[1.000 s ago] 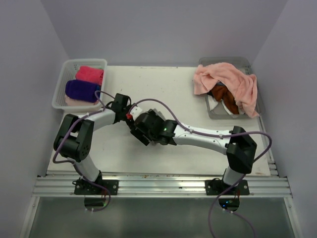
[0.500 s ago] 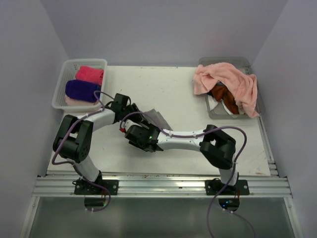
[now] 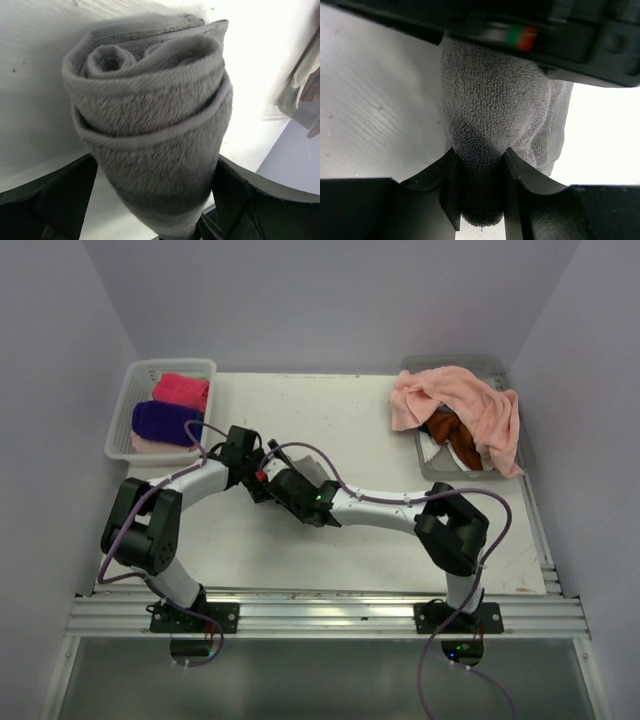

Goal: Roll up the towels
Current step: Roll the towel

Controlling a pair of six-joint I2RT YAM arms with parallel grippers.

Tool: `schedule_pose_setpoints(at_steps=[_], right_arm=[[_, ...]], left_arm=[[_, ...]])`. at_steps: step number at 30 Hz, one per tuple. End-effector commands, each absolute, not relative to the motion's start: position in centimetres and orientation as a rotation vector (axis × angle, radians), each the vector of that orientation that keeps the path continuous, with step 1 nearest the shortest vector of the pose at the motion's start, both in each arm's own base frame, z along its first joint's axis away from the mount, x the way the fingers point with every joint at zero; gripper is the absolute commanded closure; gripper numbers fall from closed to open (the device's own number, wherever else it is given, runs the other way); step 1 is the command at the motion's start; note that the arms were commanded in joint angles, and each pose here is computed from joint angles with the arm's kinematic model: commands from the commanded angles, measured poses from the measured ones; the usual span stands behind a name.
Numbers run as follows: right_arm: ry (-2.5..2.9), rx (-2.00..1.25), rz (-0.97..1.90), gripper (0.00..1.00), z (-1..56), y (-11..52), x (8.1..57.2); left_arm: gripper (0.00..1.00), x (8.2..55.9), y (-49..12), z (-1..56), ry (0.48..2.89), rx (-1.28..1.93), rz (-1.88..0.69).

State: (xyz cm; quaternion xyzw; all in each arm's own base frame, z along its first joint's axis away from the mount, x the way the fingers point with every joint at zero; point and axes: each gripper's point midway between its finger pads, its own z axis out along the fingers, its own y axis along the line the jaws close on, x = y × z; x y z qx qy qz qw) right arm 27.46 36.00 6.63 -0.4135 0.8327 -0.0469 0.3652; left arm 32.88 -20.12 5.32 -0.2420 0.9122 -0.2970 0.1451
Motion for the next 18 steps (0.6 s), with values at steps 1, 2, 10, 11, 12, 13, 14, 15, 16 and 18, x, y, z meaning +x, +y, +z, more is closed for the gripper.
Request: schedule_pose_setpoints(at_steps=[1,2,10,11,12,13,14,15,16,18], right_arm=[[2.21,-0.879,0.146,0.75,8.6,36.3,28.1],[2.237,-0.855,0.224,0.75,9.0,36.1,28.2],[2.413,-0.614,0.663,0.75,7.8,35.2,27.2],[2.428,-0.569,0.699,0.75,7.7,34.7,27.7],[2.424,-0.565,0.806,0.75,8.0,35.4,27.3],[2.459,-0.518,0.85,0.75,7.3,35.1,27.0],[2.468,-0.476,0.891,0.75,7.3,34.7,27.4],[2.46,-0.47,0.962,0.75,7.6,35.0,27.3],[2.483,-0.428,0.999,0.75,7.2,34.7,27.1],[2.471,-0.378,1.062,0.75,7.2,34.4,27.9]], left_arm=[[0.05,34.0,-20.0,8.8,2.54,-0.668,-0.918],[0.04,34.1,-19.9,9.1,2.531,-0.664,-0.925],[0.0,34.8,-19.6,10.4,2.466,-0.631,-0.956],[0.0,34.8,-19.8,10.2,2.464,-0.625,-0.97],[0.0,35.0,-20.0,10.4,2.447,-0.61,-0.989],[0.0,34.8,-20.1,10.1,2.452,-0.606,-0.995],[0.0,34.9,-20.2,10.0,2.451,-0.59,-0.99],[0.0,34.9,-20.5,9.9,2.455,-0.575,-0.988],[0.0,34.9,-20.6,9.6,2.464,-0.57,-0.986],[0.0,35.0,-21.1,9.2,2.481,-0.536,-0.996]])
